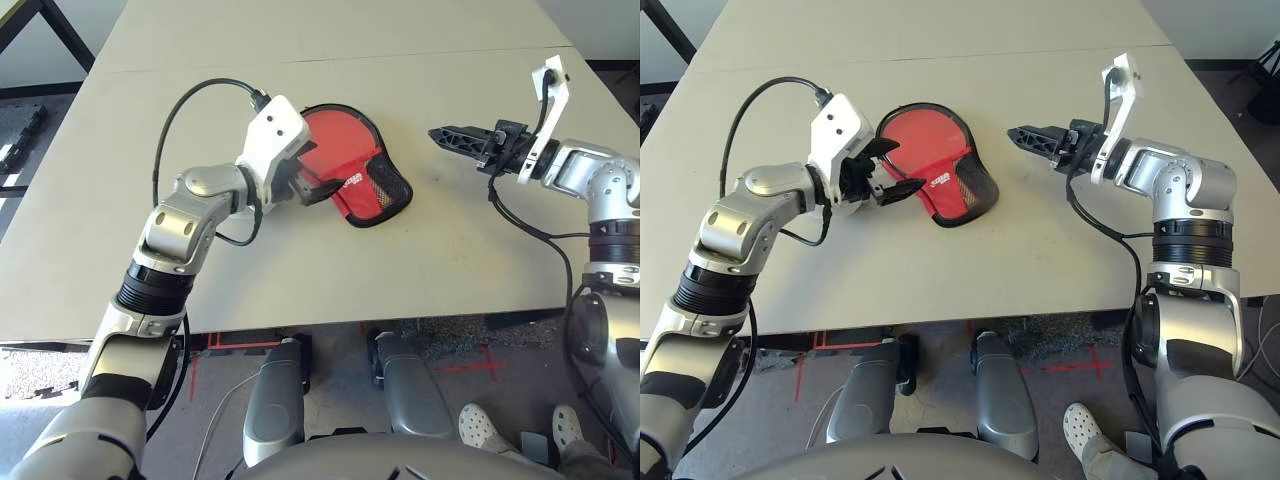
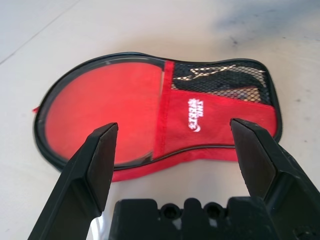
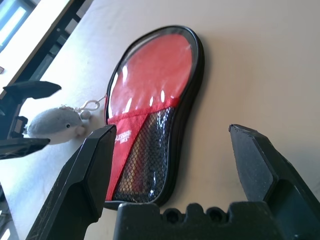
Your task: Store the ping-pong paddle in its case and zip it.
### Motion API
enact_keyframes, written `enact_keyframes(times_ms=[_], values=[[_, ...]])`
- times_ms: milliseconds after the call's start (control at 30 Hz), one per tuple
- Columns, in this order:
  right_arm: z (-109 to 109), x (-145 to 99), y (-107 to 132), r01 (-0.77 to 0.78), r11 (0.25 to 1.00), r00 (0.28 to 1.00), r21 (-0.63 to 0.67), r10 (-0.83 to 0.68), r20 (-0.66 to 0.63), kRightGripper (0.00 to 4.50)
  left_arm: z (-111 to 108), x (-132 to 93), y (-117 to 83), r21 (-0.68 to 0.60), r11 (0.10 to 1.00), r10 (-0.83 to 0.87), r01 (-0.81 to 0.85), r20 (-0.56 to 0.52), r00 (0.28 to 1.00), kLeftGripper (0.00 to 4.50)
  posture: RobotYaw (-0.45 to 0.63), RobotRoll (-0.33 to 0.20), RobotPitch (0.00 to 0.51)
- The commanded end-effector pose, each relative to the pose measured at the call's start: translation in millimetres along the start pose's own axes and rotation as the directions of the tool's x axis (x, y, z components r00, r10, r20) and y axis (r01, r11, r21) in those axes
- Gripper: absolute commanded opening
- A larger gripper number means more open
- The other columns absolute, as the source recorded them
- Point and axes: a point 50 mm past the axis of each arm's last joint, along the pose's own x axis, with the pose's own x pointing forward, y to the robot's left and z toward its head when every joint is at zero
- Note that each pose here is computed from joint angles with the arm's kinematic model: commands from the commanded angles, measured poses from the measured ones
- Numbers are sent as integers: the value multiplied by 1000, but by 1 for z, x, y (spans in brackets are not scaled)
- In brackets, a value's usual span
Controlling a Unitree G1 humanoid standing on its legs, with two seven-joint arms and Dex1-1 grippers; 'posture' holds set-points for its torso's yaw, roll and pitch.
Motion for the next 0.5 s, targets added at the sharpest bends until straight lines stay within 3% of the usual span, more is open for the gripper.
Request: enact_keyframes(times_ms=[33,500], values=[[-10,2,-4,13,999,998,40,-10,-63,4470,0,-7,-2,1,1000,-9,9,-3,1000,4500,57,0,215],[-45,38,2,-27,991,983,135,50,-176,4470,-1,-11,-5,-3,1000,-12,12,-9,1000,4500,67,0,217]])
